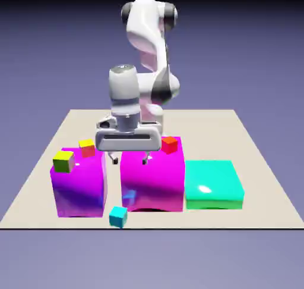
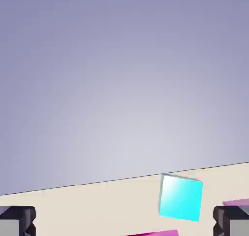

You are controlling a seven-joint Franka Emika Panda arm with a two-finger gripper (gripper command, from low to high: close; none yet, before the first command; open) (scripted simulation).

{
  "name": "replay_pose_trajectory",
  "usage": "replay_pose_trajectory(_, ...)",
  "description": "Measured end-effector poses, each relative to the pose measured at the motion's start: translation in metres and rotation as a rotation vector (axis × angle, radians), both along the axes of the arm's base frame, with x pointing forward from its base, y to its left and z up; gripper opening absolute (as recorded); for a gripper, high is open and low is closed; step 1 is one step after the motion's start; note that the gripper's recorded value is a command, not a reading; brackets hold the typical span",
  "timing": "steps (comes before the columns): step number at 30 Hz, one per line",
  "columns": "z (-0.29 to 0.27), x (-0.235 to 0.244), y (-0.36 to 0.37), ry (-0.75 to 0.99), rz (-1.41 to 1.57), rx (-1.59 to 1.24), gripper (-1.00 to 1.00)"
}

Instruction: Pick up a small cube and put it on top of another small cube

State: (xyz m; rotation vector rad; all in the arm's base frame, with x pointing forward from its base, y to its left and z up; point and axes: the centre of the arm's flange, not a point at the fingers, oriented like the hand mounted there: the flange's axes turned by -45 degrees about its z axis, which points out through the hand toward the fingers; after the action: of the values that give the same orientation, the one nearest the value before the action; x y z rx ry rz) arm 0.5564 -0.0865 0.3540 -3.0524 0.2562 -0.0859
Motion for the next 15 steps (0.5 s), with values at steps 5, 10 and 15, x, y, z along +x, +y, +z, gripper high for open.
replay_pose_trajectory(5,-0.041,0.027,-0.022,0.184,-0.033,0.033,0.0)
replay_pose_trajectory(10,-0.085,0.047,-0.041,0.364,-0.059,0.061,0.0)
replay_pose_trajectory(15,-0.129,0.059,-0.055,0.541,-0.078,0.086,0.0)
